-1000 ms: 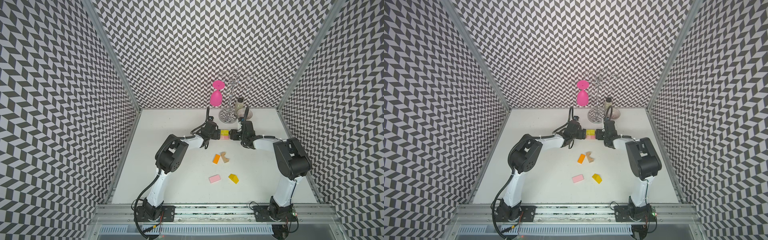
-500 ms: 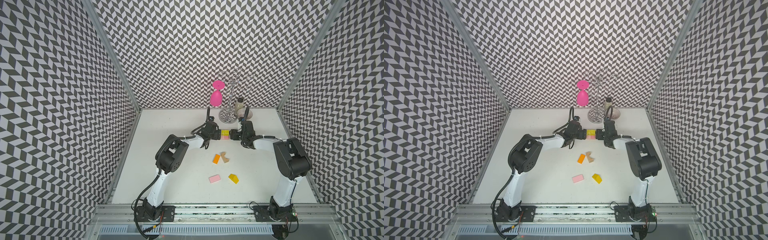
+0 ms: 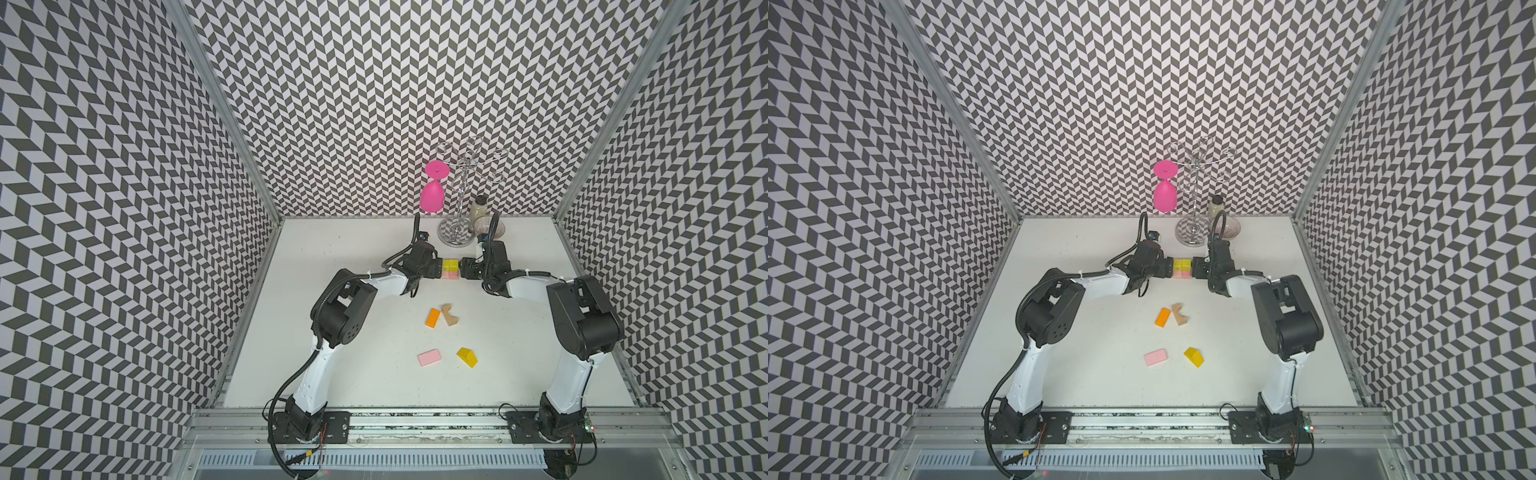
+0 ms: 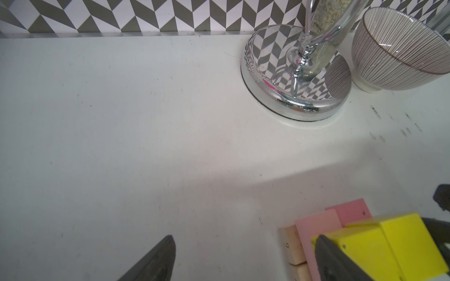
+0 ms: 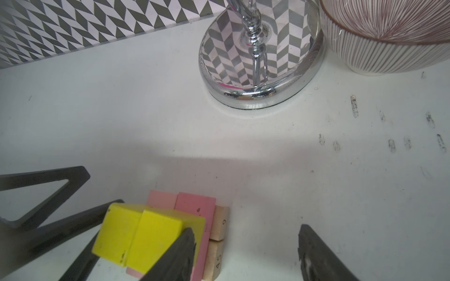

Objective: Build the wood block tower
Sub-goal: 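Press the yellow cubes between the left and right grippers to align them, then withdraw the left gripper while the right gripper moves toward the orange block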

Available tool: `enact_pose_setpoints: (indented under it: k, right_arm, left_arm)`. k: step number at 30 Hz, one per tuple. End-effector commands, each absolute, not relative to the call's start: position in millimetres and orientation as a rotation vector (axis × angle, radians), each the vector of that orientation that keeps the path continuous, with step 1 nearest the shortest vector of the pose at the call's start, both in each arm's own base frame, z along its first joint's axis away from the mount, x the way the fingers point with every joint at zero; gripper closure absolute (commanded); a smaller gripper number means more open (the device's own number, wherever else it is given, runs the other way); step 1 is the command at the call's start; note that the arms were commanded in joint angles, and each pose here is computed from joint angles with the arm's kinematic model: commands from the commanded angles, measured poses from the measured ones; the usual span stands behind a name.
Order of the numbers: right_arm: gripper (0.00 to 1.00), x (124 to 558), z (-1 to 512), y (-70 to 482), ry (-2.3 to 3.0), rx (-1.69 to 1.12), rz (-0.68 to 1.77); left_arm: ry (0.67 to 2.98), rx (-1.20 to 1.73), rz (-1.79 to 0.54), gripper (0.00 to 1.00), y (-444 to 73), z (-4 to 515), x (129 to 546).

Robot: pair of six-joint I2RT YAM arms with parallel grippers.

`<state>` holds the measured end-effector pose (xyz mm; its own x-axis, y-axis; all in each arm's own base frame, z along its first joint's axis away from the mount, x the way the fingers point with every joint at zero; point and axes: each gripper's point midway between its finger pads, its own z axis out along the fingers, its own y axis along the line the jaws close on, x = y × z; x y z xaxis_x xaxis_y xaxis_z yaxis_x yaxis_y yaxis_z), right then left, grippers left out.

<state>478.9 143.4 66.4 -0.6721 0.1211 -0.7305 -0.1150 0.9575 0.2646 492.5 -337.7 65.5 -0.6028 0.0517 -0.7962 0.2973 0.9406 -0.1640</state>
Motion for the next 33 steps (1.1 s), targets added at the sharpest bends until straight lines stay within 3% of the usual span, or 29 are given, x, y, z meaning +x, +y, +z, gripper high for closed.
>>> enact_pose_setpoints:
  k: [1, 20, 27, 33]
  right_arm:
    - [0.33, 493.0, 82.5, 144.5, 2.217, 0.017, 0.374]
    - [0.33, 497.6, 82.8, 134.3, 2.225, 0.058, 0.361]
    - [0.31, 488.2, 122.1, 110.9, 2.18, 0.125, 0.305]
    - [0.29, 460.6, 167.6, 105.5, 2.127, 0.165, 0.344]
  left_arm:
    - [2.192, 0.238, -0.371, 0.1, -343.4, 72.0, 493.6]
    - [2.184, 0.223, -0.342, 0.1, -335.3, 80.8, 496.5]
    - [2.116, 0.177, -0.33, 0.1, -318.9, 133.2, 494.1]
    - [1.999, 0.105, -0.318, 0.1, -287.8, 202.7, 464.8]
